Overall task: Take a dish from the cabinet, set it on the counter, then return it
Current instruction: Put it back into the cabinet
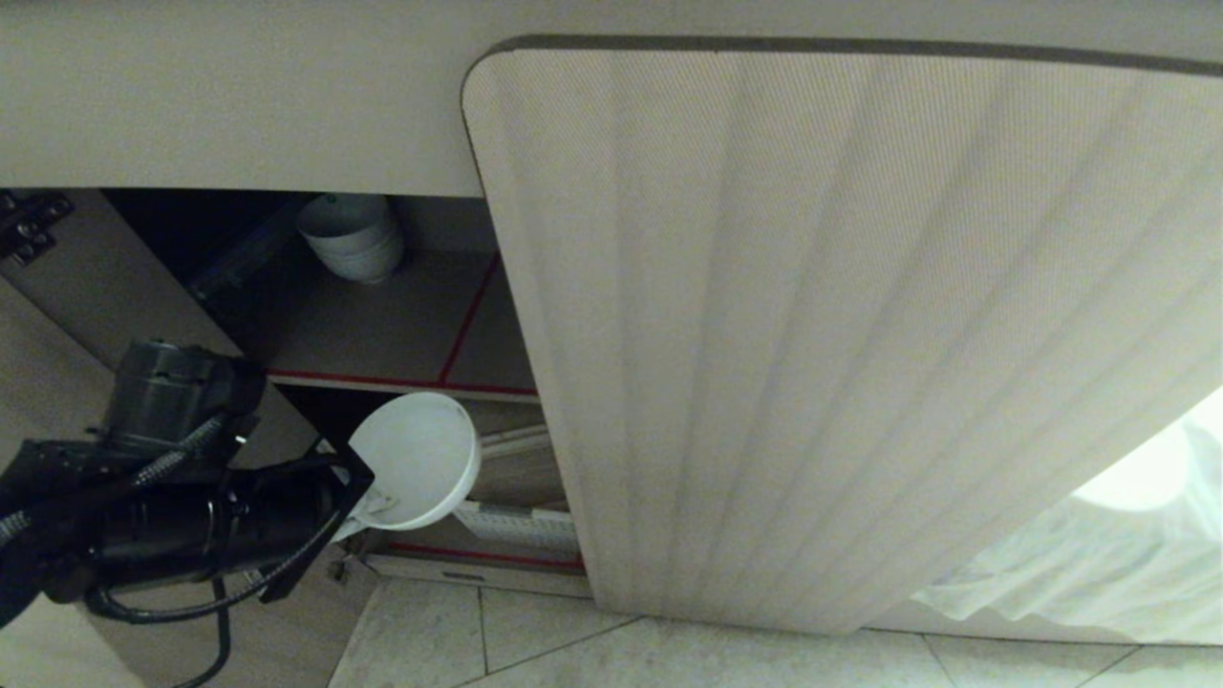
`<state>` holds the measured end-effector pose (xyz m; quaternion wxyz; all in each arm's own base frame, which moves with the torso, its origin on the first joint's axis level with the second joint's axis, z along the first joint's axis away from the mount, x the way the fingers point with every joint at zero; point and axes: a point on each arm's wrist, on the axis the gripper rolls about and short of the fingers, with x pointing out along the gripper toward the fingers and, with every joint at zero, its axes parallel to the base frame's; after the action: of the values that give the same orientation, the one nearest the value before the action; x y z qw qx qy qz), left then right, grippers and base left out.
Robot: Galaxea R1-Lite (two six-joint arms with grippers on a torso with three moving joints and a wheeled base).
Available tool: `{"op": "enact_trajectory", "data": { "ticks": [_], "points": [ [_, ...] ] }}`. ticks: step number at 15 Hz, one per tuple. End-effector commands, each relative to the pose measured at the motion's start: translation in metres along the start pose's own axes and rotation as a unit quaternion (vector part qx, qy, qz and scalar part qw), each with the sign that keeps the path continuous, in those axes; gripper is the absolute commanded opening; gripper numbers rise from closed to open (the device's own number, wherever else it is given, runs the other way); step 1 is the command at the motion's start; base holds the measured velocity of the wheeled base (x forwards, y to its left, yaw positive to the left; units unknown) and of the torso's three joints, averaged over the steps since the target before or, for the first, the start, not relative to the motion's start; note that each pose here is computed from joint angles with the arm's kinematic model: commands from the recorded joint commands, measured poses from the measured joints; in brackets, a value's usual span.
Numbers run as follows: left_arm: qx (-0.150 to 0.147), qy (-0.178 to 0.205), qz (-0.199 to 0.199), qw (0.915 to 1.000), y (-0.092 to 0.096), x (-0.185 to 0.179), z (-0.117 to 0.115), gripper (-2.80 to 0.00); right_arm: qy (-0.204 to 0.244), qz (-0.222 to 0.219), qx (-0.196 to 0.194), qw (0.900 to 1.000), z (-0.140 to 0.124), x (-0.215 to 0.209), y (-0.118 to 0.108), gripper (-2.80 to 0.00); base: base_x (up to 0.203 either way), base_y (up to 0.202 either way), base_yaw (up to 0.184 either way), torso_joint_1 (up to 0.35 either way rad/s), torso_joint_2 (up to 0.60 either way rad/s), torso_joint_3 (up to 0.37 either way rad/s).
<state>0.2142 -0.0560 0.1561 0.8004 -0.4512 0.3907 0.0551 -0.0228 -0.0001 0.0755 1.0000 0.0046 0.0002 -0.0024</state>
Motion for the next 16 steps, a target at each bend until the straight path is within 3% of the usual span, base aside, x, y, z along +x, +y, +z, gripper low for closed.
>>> {"op": "enact_trajectory", "data": {
  "ticks": [1,5,15,16],
  "points": [
    [0.002,0.001,0.000,1.0000,-0.004,0.003,0.002,-2.80,0.000,0.000,0.000,1.000,0.000,0.000,0.000,-2.80,0.000,0.000,0.000,0.000,0.00,0.000],
    [0.042,0.009,-0.001,0.9991,-0.008,0.009,0.005,-2.80,0.000,0.000,0.000,1.000,0.000,0.000,0.000,-2.80,0.000,0.000,0.000,0.000,0.00,0.000],
    [0.068,0.035,-0.008,0.9970,-0.020,0.015,0.016,-2.80,0.000,-0.001,0.000,1.000,0.000,0.000,0.000,-2.80,0.000,0.000,0.000,0.000,0.00,0.000],
    [0.081,0.039,-0.003,0.9960,-0.020,0.016,0.017,-2.80,-0.001,0.000,0.000,1.000,0.000,0.000,0.000,-2.80,0.000,0.000,0.000,0.000,0.00,0.000]
  ]
}}
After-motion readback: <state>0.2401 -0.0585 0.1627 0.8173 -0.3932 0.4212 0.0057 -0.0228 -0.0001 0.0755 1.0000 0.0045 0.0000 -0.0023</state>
